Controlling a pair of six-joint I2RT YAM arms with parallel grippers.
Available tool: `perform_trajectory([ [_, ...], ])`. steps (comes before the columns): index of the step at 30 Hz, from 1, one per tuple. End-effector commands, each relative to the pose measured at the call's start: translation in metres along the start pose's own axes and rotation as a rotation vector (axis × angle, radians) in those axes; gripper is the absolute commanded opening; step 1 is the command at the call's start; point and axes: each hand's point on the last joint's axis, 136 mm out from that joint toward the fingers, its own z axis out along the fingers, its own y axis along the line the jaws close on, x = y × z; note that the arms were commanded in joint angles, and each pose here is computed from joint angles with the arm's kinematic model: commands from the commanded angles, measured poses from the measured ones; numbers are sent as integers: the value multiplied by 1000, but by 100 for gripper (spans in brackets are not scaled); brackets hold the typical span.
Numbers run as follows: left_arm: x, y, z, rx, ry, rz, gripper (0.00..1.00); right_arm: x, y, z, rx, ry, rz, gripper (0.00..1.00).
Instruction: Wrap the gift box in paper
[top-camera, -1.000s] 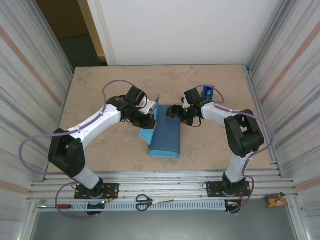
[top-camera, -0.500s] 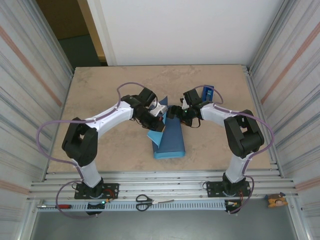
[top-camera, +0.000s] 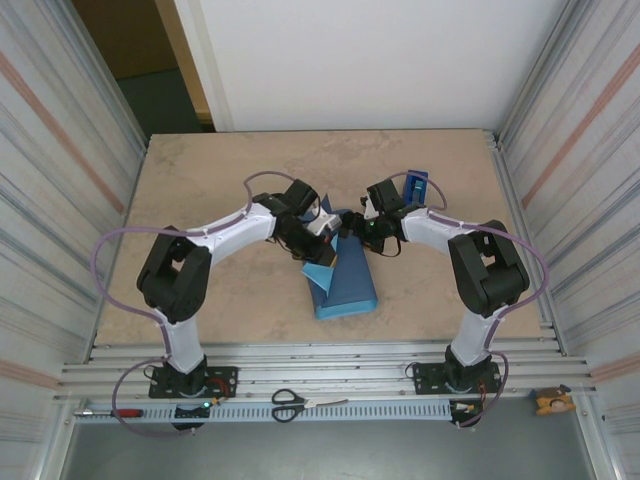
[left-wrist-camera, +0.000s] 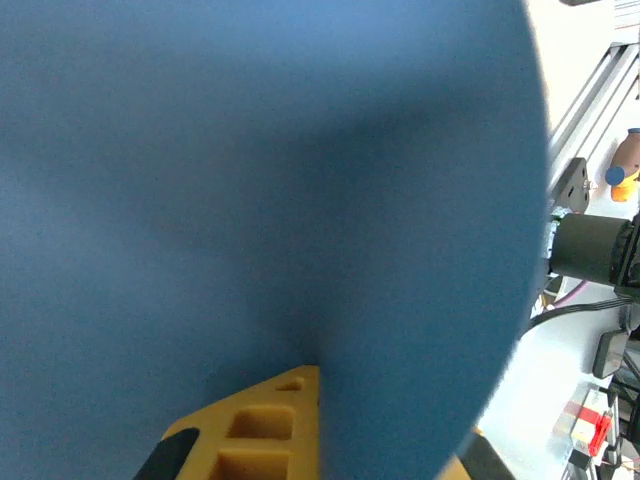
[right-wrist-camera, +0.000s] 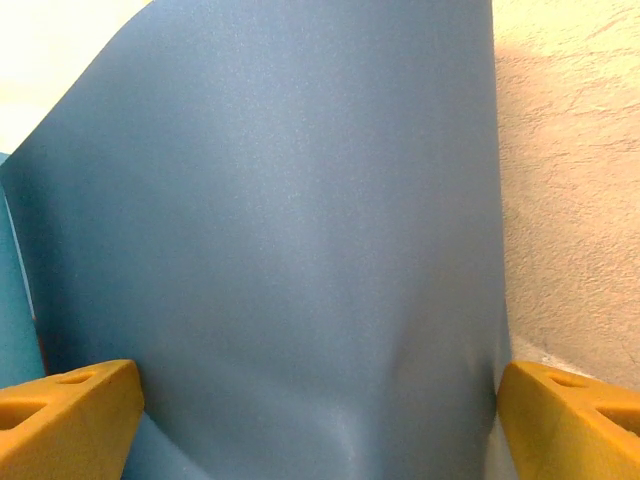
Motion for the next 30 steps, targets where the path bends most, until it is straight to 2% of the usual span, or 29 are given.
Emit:
perform_trajectory([
  [1,-18,-16,3,67,-47,45,6,67,-58,17,215,197,74,89],
  [11,-8,1,24,60,4,-11,11,65,-56,15,207,191,69,90],
  [21,2,16,42,62,34,-85,27,50,-38,6,159,167,51,90],
  [30,9,21,50,78,52,-89,41,19,-12,-17,52,95,49,91],
])
